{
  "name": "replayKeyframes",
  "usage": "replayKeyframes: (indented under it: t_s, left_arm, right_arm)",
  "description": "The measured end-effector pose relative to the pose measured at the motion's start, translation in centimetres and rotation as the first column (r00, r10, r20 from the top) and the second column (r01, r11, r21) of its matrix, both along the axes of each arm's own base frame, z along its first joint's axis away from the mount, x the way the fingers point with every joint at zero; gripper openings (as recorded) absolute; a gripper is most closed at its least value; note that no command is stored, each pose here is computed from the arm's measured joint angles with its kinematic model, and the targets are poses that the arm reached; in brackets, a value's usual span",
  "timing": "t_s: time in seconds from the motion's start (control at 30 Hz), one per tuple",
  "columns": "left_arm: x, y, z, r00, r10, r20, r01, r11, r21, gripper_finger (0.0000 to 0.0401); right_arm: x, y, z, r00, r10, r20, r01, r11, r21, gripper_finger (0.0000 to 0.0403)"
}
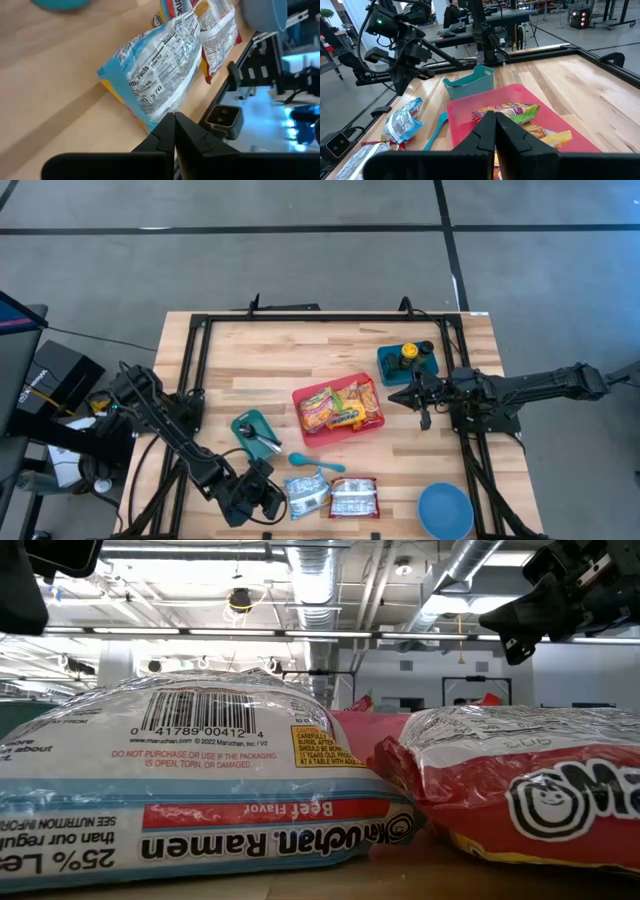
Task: Pick & Place Food Item
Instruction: Put the blue noodle pack into the red bin
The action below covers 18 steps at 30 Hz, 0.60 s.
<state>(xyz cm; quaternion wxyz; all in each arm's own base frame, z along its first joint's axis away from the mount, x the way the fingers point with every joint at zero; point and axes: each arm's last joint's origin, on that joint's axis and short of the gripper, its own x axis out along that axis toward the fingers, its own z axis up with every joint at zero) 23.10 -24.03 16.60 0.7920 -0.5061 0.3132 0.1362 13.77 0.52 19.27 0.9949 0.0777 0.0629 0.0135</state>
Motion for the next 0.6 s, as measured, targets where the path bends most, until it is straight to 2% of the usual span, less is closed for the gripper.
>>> replayKeyframes:
  t_s: [0.13, 0.3, 0.6]
  left_arm:
    - [0.2, 0.7, -0.2, 0.999, 0.038, 0.01, -0.038, 0.996, 0.081, 0.0]
    - [0.8, 1.3, -0.2, 0.997, 0.074, 0.001, -0.074, 0.995, 0.069, 0.0]
    - [0.7, 1.3, -0.4, 0.998, 0.026, -0.052, -0.024, 0.999, 0.036, 0.0004]
  right_arm:
    - [0.0, 0.0, 0.0, 1.0, 0.0, 0.0, 0.0, 1.0, 0.0, 0.0001]
    - [0.0, 0.0, 0.0, 1.0, 0.0, 0.0, 0.0, 1.0, 0.0, 0.0001]
    - [0.0, 0.0, 0.0, 1.0, 0.0, 0.0, 0.0, 1.0, 0.0, 0.0001]
